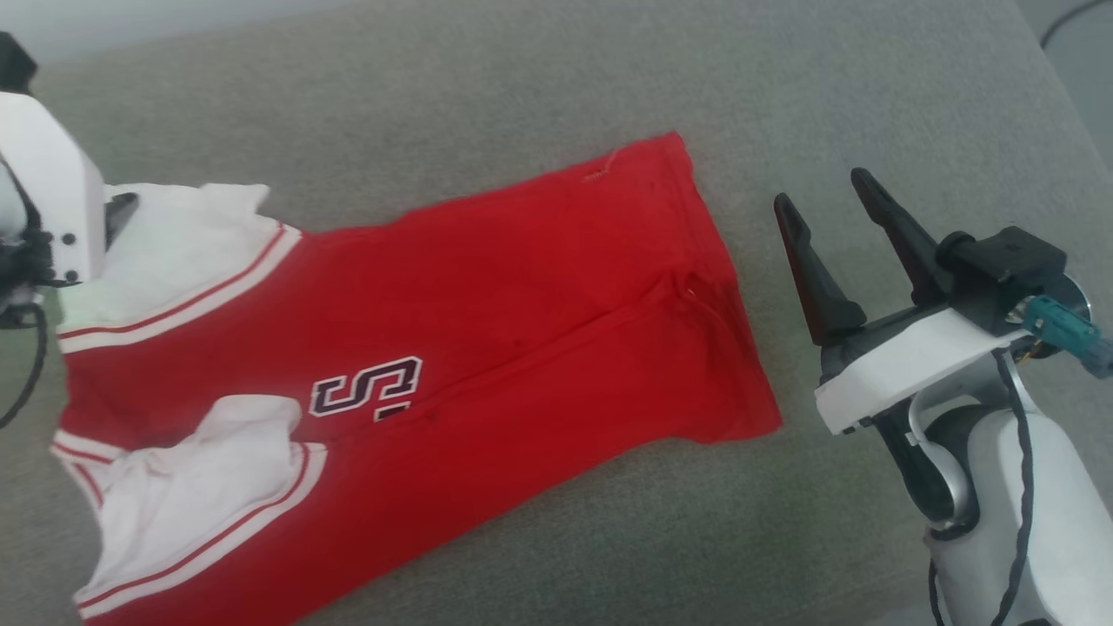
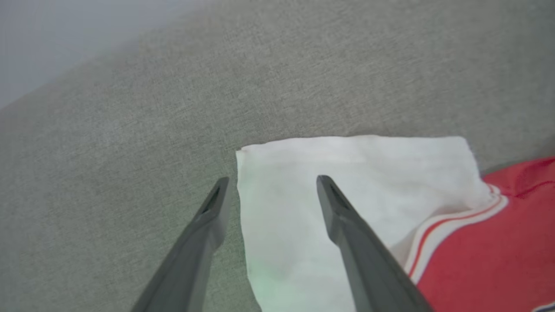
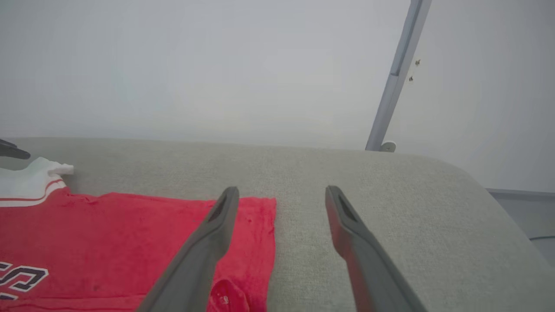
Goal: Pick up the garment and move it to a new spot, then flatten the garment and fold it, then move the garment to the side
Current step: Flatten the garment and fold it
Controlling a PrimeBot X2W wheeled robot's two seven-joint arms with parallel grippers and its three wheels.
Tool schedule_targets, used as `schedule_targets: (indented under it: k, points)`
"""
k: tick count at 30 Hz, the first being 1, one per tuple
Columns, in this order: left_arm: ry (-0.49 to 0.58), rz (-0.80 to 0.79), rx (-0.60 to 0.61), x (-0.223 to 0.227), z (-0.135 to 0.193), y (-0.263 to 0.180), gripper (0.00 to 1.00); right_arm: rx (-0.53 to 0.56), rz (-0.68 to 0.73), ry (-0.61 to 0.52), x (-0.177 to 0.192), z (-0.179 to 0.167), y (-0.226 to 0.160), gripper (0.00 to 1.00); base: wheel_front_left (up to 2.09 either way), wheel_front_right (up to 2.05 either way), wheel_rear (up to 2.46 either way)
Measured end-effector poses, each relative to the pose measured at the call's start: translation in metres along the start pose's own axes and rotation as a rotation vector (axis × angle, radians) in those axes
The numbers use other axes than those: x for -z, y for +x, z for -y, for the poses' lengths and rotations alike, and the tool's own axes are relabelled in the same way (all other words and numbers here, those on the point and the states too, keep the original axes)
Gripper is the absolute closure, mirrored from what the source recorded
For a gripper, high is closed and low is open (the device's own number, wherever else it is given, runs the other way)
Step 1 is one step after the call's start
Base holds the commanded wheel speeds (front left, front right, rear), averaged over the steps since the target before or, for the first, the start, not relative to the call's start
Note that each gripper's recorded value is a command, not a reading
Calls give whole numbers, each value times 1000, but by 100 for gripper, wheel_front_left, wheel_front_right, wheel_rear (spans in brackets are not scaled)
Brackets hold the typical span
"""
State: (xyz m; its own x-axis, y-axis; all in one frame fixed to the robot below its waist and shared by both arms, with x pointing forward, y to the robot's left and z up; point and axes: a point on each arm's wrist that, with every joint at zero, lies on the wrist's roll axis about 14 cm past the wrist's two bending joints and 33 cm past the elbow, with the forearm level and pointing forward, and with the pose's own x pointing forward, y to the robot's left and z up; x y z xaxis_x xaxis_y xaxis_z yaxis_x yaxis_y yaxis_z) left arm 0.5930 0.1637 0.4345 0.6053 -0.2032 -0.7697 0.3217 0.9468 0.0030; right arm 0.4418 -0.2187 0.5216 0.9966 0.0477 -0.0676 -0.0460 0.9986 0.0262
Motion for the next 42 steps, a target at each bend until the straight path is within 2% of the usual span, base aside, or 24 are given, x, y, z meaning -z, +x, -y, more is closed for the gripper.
schedule_targets:
  k: [7, 8, 10, 11, 17, 23, 30, 35, 42]
  points:
    - [-66, -132, -13, 24, -7, 35, 0, 7, -90, 13, 26, 7, 0, 0, 0, 0, 0]
    - [-73, -153, -17, 29, -8, 39, 5, 6, -103, 16, 28, 8, 0, 0, 0, 0, 0]
    - [-92, -186, -21, 34, -9, 44, 42, -6, -136, 19, 36, 6, 1, 0, 0, 0, 0]
    - [-103, -202, -19, 35, -9, 46, 98, -10, -151, 22, 39, 5, 1, 0, 0, 0, 0]
    - [-139, -234, 15, 41, -1, 54, 100, -66, -247, 26, 49, 0, 20, 0, 0, 0, 0]
    - [-148, -230, 21, 40, -1, 54, 100, -133, -342, 5, 53, -10, 57, 0, 0, 0, 0]
    - [-159, -219, 29, 38, -1, 56, 100, -177, -552, -24, 84, -19, 90, 0, 0, 0, 0]
    - [-160, -211, 29, 37, -2, 56, 100, -187, -743, -46, 116, -22, 94, 0, 0, 0, 0]
    - [-154, -202, 29, 38, -3, 57, 100, -201, -868, -59, 131, -27, 98, 0, 0, 0, 0]
